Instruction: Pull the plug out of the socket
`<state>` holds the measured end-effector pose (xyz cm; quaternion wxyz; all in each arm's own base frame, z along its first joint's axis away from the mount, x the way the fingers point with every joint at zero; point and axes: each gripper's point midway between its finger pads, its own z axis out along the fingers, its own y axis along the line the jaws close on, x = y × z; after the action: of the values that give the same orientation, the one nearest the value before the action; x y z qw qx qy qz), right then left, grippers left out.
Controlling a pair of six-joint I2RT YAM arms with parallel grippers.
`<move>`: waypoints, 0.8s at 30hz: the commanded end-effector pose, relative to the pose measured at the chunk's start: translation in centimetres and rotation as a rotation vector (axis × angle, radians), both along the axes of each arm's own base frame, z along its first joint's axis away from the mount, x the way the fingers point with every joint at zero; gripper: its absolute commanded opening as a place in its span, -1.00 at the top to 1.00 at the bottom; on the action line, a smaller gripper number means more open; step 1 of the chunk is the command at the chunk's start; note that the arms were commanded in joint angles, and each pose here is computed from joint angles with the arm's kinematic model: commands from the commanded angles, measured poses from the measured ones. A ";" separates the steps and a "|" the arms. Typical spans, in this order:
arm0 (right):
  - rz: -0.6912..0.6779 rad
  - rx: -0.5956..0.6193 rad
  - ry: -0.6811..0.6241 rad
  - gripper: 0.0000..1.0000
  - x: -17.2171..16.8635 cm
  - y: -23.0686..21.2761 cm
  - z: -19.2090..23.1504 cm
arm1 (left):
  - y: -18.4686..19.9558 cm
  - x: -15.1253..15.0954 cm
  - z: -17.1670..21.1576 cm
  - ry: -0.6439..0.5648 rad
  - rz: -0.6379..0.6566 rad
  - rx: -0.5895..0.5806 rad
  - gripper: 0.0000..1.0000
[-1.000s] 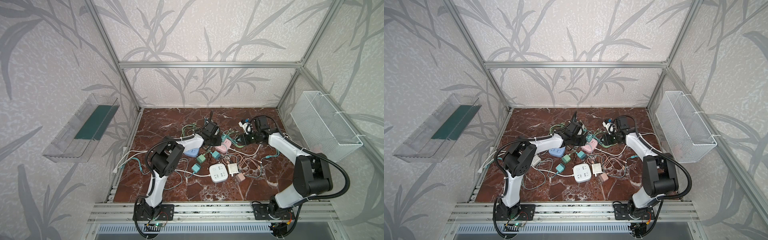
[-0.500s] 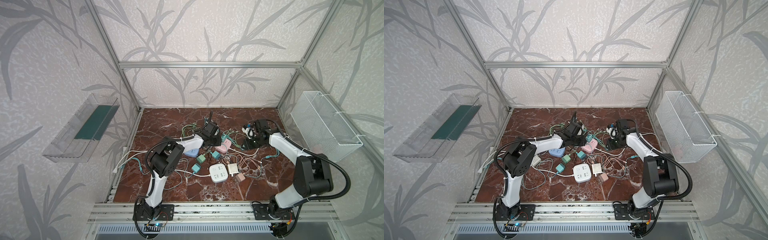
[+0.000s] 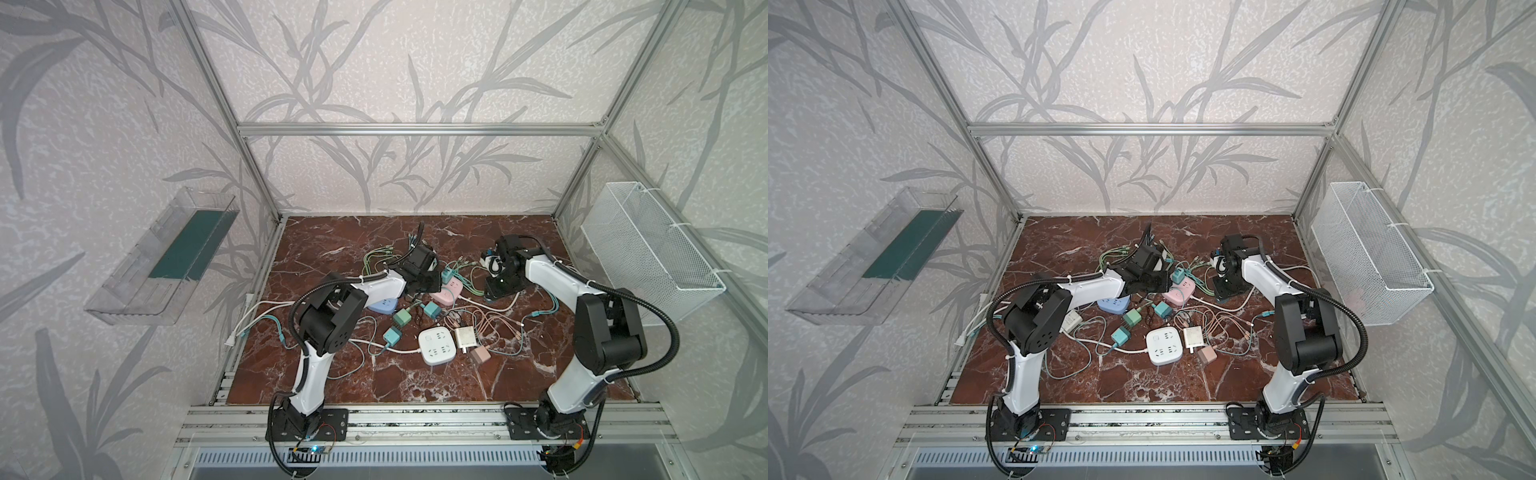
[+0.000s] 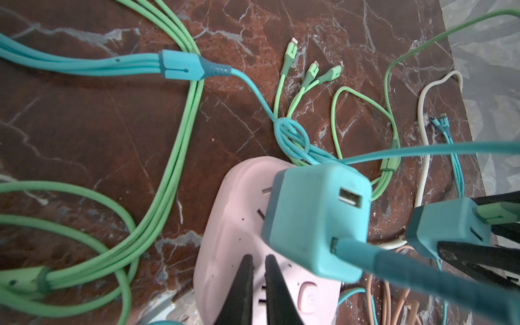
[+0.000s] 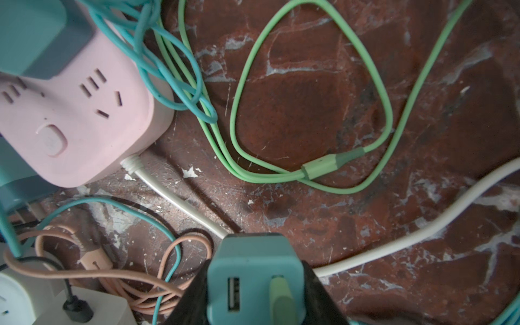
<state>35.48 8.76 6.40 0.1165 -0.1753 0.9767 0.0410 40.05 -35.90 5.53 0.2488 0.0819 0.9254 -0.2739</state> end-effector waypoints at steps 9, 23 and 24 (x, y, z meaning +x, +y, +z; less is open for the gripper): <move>0.050 -0.106 0.074 0.60 0.5 0.1 -1.2 | 1.6 -1.4 -0.2 0.027 0.020 0.035 0.70; 0.048 -0.027 0.062 0.01 1.5 1.8 -0.7 | 2.1 -0.5 3.2 -0.030 0.057 -0.038 0.54; 0.047 -0.015 0.055 -0.04 1.7 2.1 -0.4 | 2.2 -0.4 3.2 -0.029 0.060 -0.038 0.52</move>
<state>36.71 9.80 5.16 0.0816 -0.1963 0.9769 0.0214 39.34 -34.29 7.14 0.2570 0.0652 0.9230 -0.2788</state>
